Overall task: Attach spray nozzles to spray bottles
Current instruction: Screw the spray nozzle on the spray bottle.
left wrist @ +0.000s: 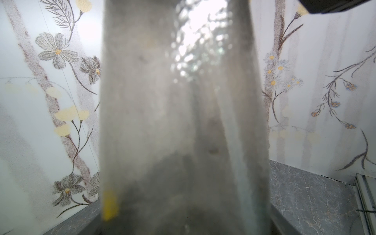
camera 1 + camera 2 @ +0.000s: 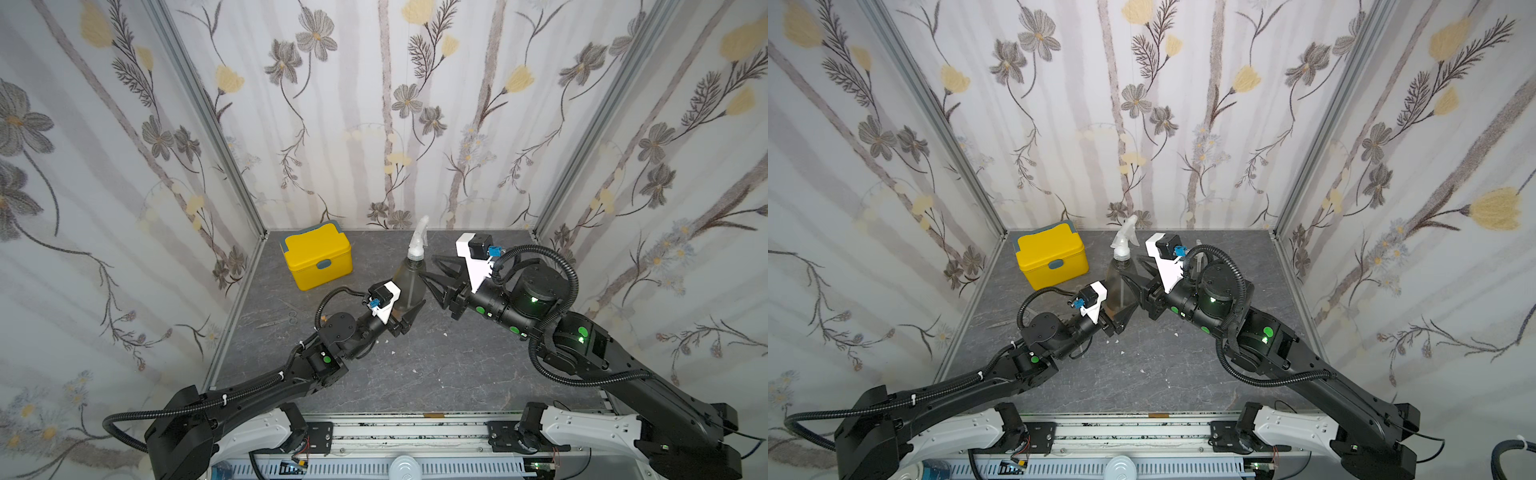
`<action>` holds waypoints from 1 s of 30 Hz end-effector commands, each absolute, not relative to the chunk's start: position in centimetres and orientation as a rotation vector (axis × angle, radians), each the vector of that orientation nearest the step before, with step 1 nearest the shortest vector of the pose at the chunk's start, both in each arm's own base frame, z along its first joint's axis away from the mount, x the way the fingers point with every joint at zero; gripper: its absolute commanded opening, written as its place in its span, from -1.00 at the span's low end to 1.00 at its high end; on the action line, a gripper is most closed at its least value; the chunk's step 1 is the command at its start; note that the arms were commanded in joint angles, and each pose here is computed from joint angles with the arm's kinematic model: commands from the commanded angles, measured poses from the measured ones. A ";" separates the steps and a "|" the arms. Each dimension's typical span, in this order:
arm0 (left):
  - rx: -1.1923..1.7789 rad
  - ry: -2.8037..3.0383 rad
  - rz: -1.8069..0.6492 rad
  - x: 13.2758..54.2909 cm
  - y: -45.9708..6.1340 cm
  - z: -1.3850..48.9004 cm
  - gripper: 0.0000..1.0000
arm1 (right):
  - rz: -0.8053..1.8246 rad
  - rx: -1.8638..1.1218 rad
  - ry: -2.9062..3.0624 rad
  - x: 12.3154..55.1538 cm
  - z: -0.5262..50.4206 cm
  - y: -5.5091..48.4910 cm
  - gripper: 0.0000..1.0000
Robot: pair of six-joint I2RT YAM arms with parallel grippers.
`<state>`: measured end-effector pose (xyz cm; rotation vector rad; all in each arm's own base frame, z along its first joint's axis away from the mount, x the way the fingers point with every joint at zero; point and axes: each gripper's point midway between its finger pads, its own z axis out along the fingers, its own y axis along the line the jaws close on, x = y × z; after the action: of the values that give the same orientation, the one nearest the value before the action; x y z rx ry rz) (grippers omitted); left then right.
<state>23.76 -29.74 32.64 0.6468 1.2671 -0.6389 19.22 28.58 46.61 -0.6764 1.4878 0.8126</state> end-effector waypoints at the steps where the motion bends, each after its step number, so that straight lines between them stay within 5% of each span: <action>1: 0.657 1.225 -0.676 23.2 -30.1 33.9 0.42 | 0.741 -0.661 1.481 19.6 46.9 27.0 -0.12; 4: 0.697 1.209 -0.715 22.5 -30.6 34.0 0.42 | 0.705 -0.651 1.456 20.7 47.8 25.8 -0.20; 10: 0.772 1.183 -0.794 20.9 -31.5 34.7 0.41 | 0.820 -0.776 1.344 21.4 50.4 24.2 0.55; 15: 0.808 1.177 -0.838 20.2 -32.0 34.8 0.40 | 0.929 -0.937 1.269 20.5 50.5 25.1 0.79; 24: 0.832 1.186 -0.874 19.8 -32.6 34.6 0.38 | 1.056 -1.009 1.252 22.0 50.1 26.0 0.82; 30: 0.834 1.198 -0.860 20.1 -32.7 34.3 0.38 | 1.172 -1.057 1.244 21.2 49.8 26.7 0.68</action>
<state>20.11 -32.69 33.27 0.8442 1.2290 -0.8570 22.77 26.41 48.72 -0.9972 1.3186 1.0994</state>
